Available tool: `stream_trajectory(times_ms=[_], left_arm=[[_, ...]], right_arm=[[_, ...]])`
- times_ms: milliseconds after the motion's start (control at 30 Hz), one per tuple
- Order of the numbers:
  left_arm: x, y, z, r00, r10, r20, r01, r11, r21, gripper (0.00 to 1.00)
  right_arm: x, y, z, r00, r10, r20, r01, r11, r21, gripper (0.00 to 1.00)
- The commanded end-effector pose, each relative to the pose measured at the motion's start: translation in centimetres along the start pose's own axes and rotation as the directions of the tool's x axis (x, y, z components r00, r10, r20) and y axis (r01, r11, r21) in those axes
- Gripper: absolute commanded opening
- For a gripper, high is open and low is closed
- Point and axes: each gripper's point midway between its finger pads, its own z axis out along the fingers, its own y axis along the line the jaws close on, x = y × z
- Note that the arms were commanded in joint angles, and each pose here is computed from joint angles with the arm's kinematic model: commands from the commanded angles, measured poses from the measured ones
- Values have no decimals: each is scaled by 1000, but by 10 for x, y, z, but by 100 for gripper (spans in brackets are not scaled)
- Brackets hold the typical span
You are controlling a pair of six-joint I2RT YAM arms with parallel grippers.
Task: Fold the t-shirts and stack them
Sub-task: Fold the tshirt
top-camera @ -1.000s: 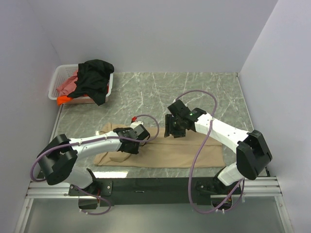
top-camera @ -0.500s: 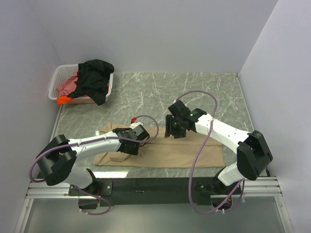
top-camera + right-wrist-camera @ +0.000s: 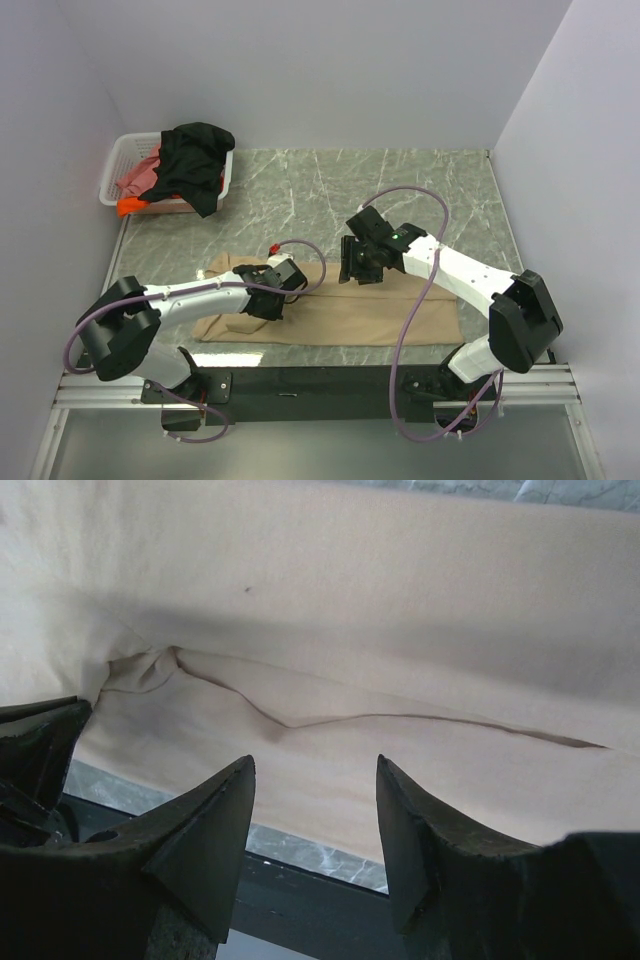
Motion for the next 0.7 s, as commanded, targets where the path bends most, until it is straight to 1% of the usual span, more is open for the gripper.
stream_trajectory(times_ms=[0, 67, 133, 167, 233, 267, 300, 400, 433, 533, 667], left_arm=[[-8, 0, -5, 1000, -18, 24, 18, 1000, -3, 6], [-11, -4, -9, 1000, -13, 24, 12, 1000, 23, 1], [-22, -7, -14, 999, -17, 39, 14, 998, 59, 0], [-24, -11, -16, 999, -26, 30, 23, 995, 95, 0], [-40, -6, -20, 997, -68, 47, 61, 988, 142, 0], [-42, -7, -21, 996, -81, 39, 73, 982, 173, 0], [-50, 0, -23, 992, -117, 45, 107, 977, 186, 0], [-58, 5, -26, 992, -121, 45, 108, 970, 217, 0], [-59, 4, -27, 994, -101, 49, 87, 970, 227, 1], [-58, 3, -28, 994, -97, 42, 85, 969, 233, 0], [-64, 17, -18, 993, -110, 41, 102, 981, 167, 0]], right_arm=[[-10, 2, -11, 998, 11, 57, -10, 1000, -21, 59], [-9, 1, -11, 998, 11, 57, -10, 1000, -21, 59], [-9, 1, -11, 998, 11, 58, -10, 1000, -22, 59], [-9, 1, -12, 998, 13, 58, -12, 1000, -22, 59], [-9, 1, -12, 998, 14, 59, -13, 1000, -21, 59], [-9, 2, -12, 998, 13, 62, -12, 1000, -24, 59], [-10, 1, -13, 998, 16, 64, -15, 1000, -23, 59], [-8, 0, -13, 998, 17, 62, -16, 1000, -22, 59], [-7, -1, -12, 998, 16, 62, -15, 1000, -19, 59], [-8, 0, -12, 998, 16, 62, -15, 1000, -21, 59], [-9, 2, -12, 998, 13, 57, -11, 1000, -27, 59]])
